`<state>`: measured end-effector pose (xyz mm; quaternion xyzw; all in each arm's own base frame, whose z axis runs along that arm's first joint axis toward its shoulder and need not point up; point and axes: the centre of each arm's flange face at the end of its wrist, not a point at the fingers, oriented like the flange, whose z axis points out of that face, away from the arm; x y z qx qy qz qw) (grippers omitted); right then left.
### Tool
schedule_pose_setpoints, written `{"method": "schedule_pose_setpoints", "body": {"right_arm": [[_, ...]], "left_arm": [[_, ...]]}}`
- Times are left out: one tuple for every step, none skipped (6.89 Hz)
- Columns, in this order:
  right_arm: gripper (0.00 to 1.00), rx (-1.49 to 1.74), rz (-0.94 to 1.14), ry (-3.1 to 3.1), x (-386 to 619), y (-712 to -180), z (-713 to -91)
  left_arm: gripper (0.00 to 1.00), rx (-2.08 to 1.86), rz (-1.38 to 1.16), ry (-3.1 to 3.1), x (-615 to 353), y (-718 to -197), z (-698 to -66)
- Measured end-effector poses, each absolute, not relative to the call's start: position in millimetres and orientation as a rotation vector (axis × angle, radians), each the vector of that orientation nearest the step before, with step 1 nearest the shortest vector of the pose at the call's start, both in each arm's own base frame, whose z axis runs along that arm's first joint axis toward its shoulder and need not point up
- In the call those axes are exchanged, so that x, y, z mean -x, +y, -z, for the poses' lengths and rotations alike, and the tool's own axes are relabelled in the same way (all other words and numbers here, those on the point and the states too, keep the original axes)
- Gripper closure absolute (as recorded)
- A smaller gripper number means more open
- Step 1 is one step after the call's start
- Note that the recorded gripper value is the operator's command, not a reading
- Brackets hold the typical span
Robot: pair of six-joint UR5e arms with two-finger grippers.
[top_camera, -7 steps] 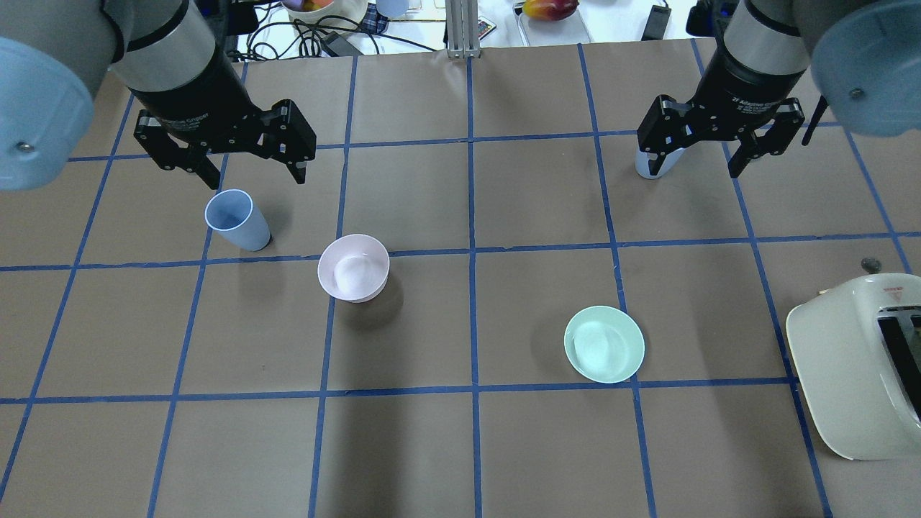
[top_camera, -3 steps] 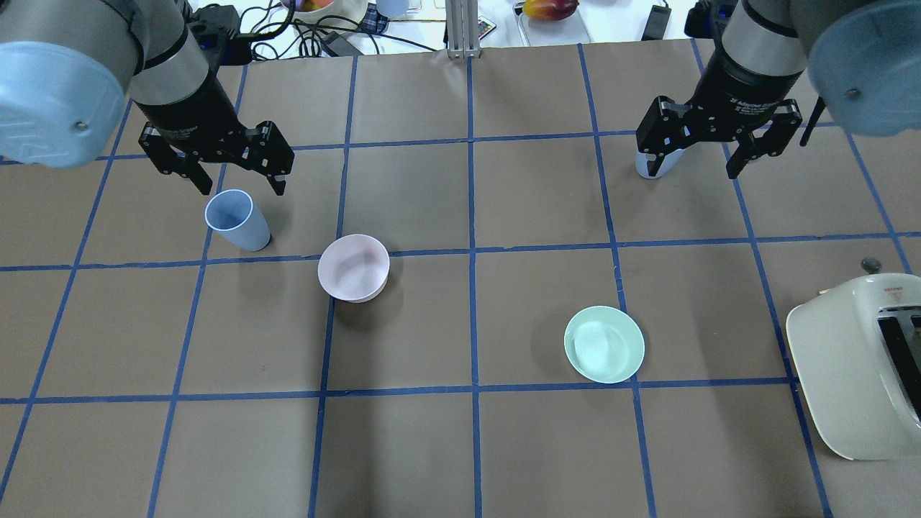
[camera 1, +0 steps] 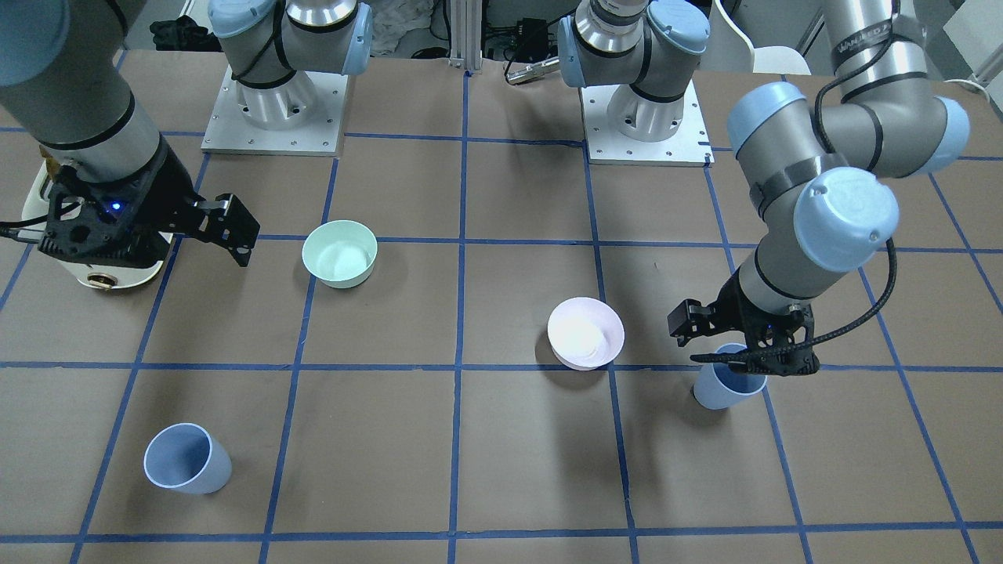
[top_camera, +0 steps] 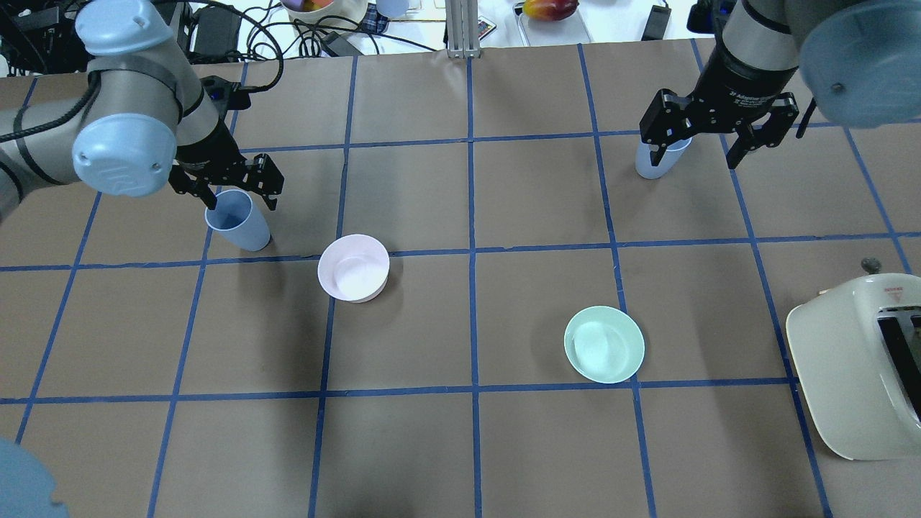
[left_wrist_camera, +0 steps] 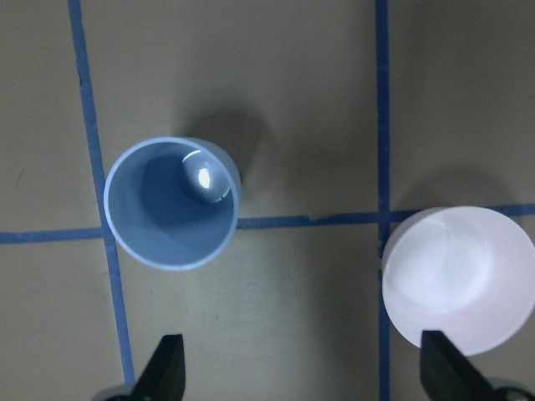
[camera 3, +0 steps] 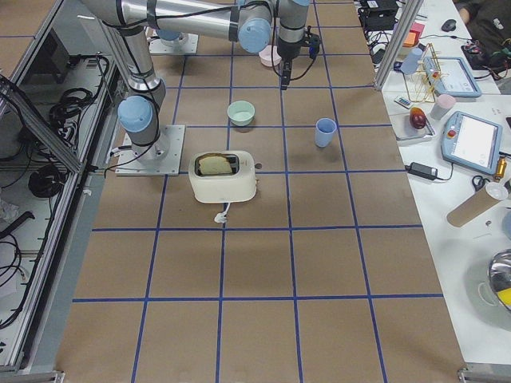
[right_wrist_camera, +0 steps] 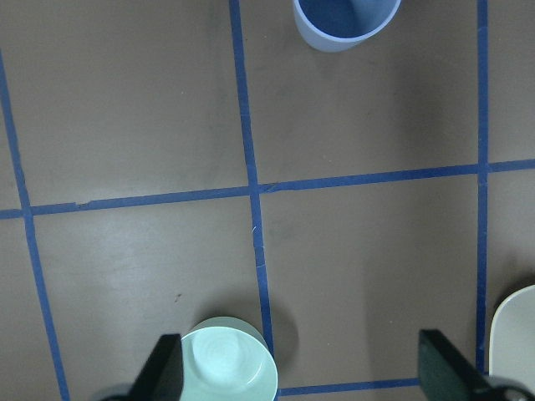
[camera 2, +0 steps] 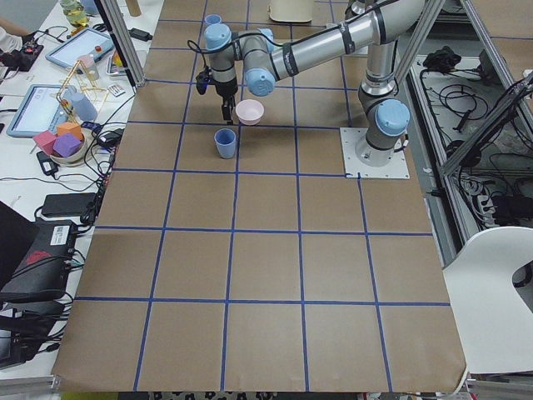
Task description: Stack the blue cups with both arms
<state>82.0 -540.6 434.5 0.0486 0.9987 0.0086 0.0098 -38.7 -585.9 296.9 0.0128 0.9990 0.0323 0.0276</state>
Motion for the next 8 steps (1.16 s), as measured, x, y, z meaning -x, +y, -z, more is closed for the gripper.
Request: {"method": "schedule_pose_setpoints", "body": {"right_arm": [[0.00,-0.194,-0.028,3.113,-64,-555,-421],[0.00,-0.219,-0.010,3.112,-52,-572,-404],[0.00,-0.220,0.040,3.115,-43,-592,-385],[0.00,-0.188,0.083,3.120,-34,-612,-366],[0.00,-0.131,0.106,3.128,-26,-626,-350],[0.00,-0.078,0.129,3.138,-20,-638,-334],[0.00,-0.063,0.162,3.146,-9,-651,-314],[0.00,-0.052,0.185,3.151,2,-661,-296]], "left_arm": [[0.98,-0.028,-0.120,3.070,35,-590,-280],[1.00,-0.024,-0.136,3.065,34,-592,-270],[1.00,-0.023,-0.147,3.064,34,-593,-265],[1.00,-0.027,-0.152,3.064,33,-594,-263],[1.00,-0.037,-0.149,3.064,33,-597,-262],[1.00,-0.043,-0.121,3.062,34,-604,-263],[1.00,-0.061,-0.055,3.058,48,-616,-276],[1.00,-0.085,0.014,3.056,83,-630,-300]]}}
